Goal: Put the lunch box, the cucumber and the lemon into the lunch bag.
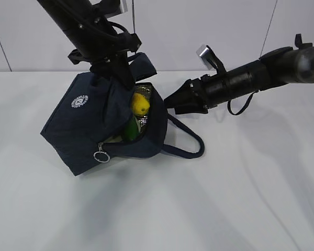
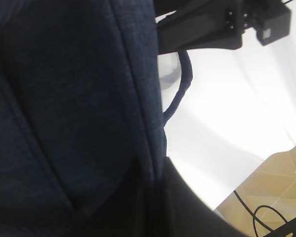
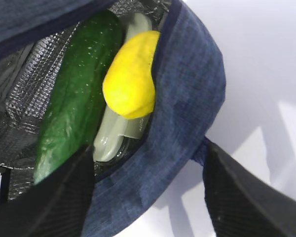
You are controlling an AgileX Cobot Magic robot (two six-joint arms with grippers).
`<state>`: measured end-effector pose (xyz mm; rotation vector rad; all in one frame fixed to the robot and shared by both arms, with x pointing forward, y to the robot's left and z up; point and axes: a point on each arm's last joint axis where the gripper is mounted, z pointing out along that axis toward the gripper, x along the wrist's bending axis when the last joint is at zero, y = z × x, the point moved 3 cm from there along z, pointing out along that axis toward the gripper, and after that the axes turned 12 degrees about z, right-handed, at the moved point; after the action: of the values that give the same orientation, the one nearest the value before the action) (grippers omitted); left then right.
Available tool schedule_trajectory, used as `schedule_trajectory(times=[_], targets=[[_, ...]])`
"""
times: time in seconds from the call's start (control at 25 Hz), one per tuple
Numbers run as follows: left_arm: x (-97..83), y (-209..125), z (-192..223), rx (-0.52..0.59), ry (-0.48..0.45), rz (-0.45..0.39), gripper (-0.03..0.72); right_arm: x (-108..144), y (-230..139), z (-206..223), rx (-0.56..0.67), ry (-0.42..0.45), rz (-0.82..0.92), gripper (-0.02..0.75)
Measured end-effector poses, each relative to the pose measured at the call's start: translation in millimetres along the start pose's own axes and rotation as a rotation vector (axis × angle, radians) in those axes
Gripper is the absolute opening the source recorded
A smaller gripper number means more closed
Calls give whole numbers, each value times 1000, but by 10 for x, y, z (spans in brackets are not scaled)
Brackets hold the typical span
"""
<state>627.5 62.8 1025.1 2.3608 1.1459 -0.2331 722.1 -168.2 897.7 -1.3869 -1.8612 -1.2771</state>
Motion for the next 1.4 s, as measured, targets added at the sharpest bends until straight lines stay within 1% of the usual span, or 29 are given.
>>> schedule_trajectory(times=[0.16, 0.28, 0.52, 0.6, 0.68, 0.76, 0.84, 0.96, 1.0, 1.08, 1.2, 1.32, 1.4], targets=[[0, 0, 0, 0, 0, 0, -3, -158, -86, 87, 24, -4, 54, 513], [0, 0, 0, 0, 0, 0, -3, -206, -144, 171, 49, -6, 66, 513], [-2, -1, 0, 1, -2, 1, -3, -41, -220, 422, 100, 16, 41, 505], [-2, -1, 0, 1, -2, 1, -3, -11, -234, 464, 109, 20, 36, 484], [-3, -3, 0, 3, -2, 1, -3, 2, -238, 480, 111, 22, 35, 444], [-3, -3, 0, 3, -2, 1, -3, 3, -237, 480, 110, 23, 38, 365], [-3, -3, 0, 3, -2, 1, -3, 3, -237, 480, 110, 23, 44, 257], [-3, -3, 0, 3, -2, 3, -3, -2, -234, 473, 108, 21, 63, 73], [-3, -3, 0, 3, -2, 3, -3, -1, -231, 471, 109, 20, 66, 28], [-3, -3, 0, 3, -2, 3, -3, 7, -203, 457, 105, 17, 62, 8], [-10, 0, 0, 0, -9, 1, -3, 45, -120, 421, 99, 2, 52, 2], [-36, 9, 0, -7, -30, -3, -3, 157, 2, 308, 120, -59, 13, 2], [-64, 28, -1, -23, -53, -3, -3, 278, 109, 196, 129, -109, -19, 2]])
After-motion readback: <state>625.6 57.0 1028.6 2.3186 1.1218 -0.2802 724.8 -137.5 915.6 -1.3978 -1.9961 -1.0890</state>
